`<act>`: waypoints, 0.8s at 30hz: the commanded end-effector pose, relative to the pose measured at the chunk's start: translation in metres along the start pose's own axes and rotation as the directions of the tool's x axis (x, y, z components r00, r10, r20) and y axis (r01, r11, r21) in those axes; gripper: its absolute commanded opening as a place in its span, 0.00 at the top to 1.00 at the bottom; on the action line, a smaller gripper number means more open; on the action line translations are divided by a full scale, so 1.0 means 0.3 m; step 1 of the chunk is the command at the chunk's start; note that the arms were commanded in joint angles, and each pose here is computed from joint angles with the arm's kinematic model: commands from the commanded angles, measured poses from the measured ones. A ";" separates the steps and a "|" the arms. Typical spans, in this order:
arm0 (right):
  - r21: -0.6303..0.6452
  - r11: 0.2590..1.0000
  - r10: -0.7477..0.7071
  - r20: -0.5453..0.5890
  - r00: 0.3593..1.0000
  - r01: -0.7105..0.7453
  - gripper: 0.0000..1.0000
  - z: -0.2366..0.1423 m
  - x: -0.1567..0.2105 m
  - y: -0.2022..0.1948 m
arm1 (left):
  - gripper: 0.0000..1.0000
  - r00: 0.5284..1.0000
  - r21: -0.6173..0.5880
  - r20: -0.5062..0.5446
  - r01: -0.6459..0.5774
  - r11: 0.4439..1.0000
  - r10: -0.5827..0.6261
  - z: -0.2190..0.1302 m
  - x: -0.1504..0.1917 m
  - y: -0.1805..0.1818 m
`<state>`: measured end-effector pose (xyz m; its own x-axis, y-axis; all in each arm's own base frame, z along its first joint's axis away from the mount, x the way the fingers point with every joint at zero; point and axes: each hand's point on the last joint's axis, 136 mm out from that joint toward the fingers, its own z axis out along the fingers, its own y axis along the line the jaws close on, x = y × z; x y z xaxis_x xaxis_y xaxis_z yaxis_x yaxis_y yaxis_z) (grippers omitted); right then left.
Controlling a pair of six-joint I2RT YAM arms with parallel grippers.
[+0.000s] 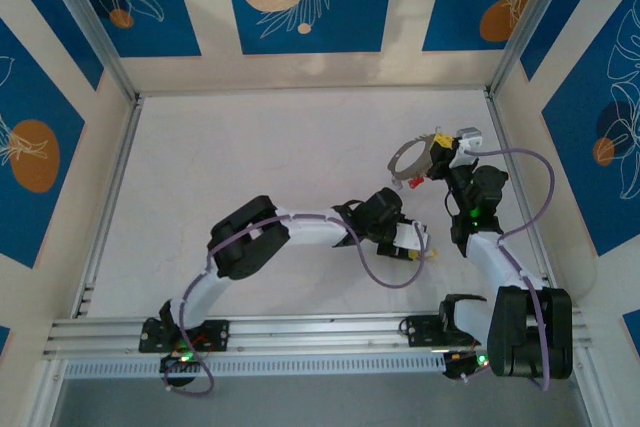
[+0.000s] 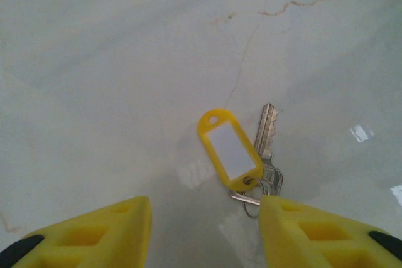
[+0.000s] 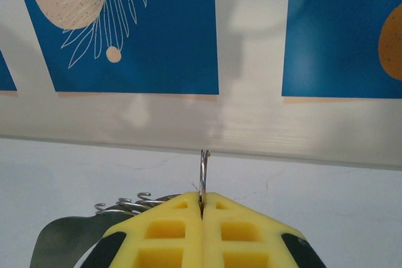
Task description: Put the keys on the keyring
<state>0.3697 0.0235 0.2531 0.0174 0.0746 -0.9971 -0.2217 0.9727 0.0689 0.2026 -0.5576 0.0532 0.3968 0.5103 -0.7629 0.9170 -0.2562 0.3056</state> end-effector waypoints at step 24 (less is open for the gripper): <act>0.017 0.999 -0.032 0.139 0.990 0.030 1.00 -0.059 -0.139 -0.036 | 0.69 0.983 0.103 -0.180 -0.018 0.994 0.036 0.062 0.037 -0.068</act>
<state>0.3604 0.0056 0.2759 0.0877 0.0876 -0.9923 -0.1965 0.9781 0.0690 0.1880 -0.5605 0.0376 0.4287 0.6138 -0.6629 0.9007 -0.3470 0.2613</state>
